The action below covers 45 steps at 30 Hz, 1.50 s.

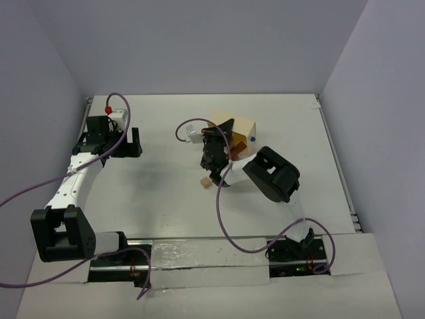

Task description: Build the wood block tower

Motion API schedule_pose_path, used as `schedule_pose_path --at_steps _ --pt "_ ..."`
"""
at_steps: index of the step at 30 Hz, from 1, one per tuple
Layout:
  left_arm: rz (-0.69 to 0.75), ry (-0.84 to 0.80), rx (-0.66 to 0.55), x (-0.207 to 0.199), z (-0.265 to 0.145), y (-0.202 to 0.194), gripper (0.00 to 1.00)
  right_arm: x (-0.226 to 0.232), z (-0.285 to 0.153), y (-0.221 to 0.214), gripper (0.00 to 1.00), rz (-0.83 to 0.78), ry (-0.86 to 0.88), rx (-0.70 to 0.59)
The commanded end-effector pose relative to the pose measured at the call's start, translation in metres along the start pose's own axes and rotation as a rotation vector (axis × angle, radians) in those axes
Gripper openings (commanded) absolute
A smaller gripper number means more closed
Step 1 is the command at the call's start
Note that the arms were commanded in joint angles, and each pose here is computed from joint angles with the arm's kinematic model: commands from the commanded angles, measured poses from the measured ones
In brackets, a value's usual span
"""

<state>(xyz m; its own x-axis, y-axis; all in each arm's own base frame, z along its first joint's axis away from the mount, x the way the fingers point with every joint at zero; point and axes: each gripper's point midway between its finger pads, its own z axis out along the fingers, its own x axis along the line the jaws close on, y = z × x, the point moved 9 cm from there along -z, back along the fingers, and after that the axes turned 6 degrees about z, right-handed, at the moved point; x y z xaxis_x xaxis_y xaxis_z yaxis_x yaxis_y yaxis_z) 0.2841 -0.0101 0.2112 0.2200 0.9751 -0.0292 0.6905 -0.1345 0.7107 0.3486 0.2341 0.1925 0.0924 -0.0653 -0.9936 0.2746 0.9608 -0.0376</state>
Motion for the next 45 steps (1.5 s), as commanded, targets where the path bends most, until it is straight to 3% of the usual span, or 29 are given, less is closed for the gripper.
schedule_pose_path --at_steps 1,3,5,7,13,20,28,30,34,45 --pt "0.003 -0.028 -0.032 -0.003 -0.003 0.012 0.99 -0.052 -0.017 -0.026 0.0 0.488 -0.246 0.022" --pt "0.001 -0.026 -0.03 -0.002 -0.002 0.012 0.99 -0.048 -0.006 -0.028 0.0 0.448 -0.244 0.079" --pt "-0.002 -0.029 -0.03 -0.002 -0.001 0.013 0.99 -0.059 -0.016 -0.03 0.0 0.499 -0.263 0.011" --pt "-0.001 -0.03 -0.033 -0.003 -0.002 0.014 0.99 -0.059 0.009 -0.036 0.0 0.465 -0.28 0.112" --pt "0.0 -0.033 -0.032 -0.003 -0.001 0.013 0.99 -0.061 0.023 -0.049 0.0 0.437 -0.313 0.111" --pt "0.001 -0.045 -0.034 -0.003 -0.003 0.018 0.99 -0.073 0.031 -0.063 0.0 0.516 -0.301 0.209" --pt "0.013 -0.055 -0.05 -0.004 -0.008 0.026 0.99 -0.064 0.023 -0.074 0.0 0.587 -0.039 0.255" --pt "0.011 -0.063 -0.048 -0.005 -0.008 0.025 0.99 -0.048 0.017 -0.072 0.0 0.589 0.162 0.266" --pt "0.004 -0.075 -0.05 -0.006 -0.006 0.022 0.99 -0.064 0.015 -0.069 0.0 0.709 0.426 0.27" --pt "0.012 -0.081 -0.05 -0.006 -0.006 0.022 0.99 -0.057 0.025 -0.077 0.0 0.756 0.496 0.299"
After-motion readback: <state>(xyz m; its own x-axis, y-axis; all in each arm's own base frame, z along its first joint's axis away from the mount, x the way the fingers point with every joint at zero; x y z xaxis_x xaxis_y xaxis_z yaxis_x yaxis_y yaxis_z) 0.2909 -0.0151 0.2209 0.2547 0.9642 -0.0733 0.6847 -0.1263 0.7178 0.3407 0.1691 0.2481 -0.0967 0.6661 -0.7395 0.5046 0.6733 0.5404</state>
